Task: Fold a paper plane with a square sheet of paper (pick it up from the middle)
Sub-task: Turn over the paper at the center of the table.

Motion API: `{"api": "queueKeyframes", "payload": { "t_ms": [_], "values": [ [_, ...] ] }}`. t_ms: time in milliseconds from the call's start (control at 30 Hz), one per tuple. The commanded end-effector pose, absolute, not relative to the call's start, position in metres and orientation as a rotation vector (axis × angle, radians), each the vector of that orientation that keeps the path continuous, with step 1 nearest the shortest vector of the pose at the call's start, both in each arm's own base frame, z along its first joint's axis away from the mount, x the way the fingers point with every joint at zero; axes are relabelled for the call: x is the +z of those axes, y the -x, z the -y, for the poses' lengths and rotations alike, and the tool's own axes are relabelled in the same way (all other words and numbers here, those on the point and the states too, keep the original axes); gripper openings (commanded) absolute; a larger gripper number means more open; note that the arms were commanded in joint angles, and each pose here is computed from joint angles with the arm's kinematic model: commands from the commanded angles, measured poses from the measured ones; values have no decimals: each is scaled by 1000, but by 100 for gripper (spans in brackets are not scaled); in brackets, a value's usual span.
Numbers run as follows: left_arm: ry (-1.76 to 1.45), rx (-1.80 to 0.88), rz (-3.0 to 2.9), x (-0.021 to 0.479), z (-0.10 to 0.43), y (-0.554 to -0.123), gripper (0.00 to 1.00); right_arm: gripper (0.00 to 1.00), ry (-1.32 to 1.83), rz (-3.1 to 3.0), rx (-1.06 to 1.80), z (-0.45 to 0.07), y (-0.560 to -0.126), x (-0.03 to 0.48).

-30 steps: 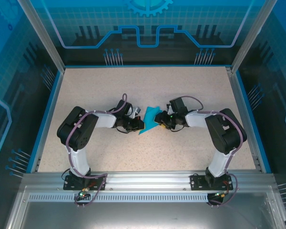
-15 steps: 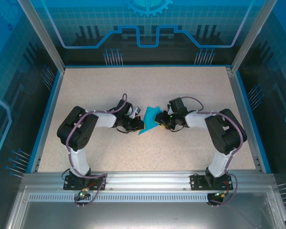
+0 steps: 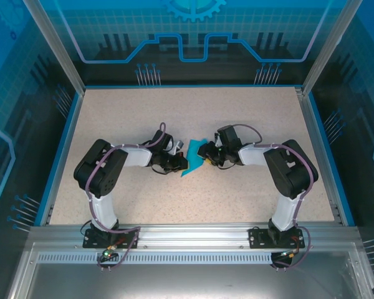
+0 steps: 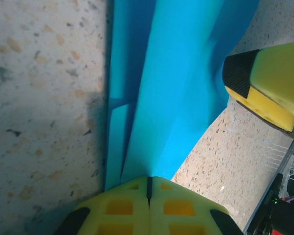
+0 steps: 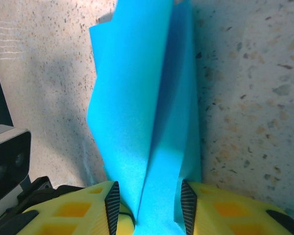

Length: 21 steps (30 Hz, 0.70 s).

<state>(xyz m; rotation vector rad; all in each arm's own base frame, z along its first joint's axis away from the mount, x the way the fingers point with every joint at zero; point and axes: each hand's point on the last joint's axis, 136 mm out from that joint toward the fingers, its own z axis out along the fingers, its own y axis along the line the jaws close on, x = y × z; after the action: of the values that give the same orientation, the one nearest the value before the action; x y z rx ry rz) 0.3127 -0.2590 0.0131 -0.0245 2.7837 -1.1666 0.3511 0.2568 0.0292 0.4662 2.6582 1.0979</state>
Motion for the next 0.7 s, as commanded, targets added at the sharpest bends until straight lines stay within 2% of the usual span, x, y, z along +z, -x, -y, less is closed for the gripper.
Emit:
{"api": "queueKeyframes", "payload": {
  "t_ms": [0,233,367,567,667],
  "values": [
    [115,-1035,-2946,-9,239,-284,1,41,-439,-2669,1016,-253,-350,31],
    [138,-1018,-2918,1,237,-291,4,43,-471,-2714,952,-242,-337,26],
    [118,-1058,-2893,10,241,-294,7,41,-473,-2737,1075,-260,-333,15],
    [74,-1051,-2822,34,242,-305,20,39,-488,-2755,1015,-262,-328,17],
    [62,-987,-2800,43,236,-313,29,38,-510,-2740,999,-259,-328,18]
  ]
}}
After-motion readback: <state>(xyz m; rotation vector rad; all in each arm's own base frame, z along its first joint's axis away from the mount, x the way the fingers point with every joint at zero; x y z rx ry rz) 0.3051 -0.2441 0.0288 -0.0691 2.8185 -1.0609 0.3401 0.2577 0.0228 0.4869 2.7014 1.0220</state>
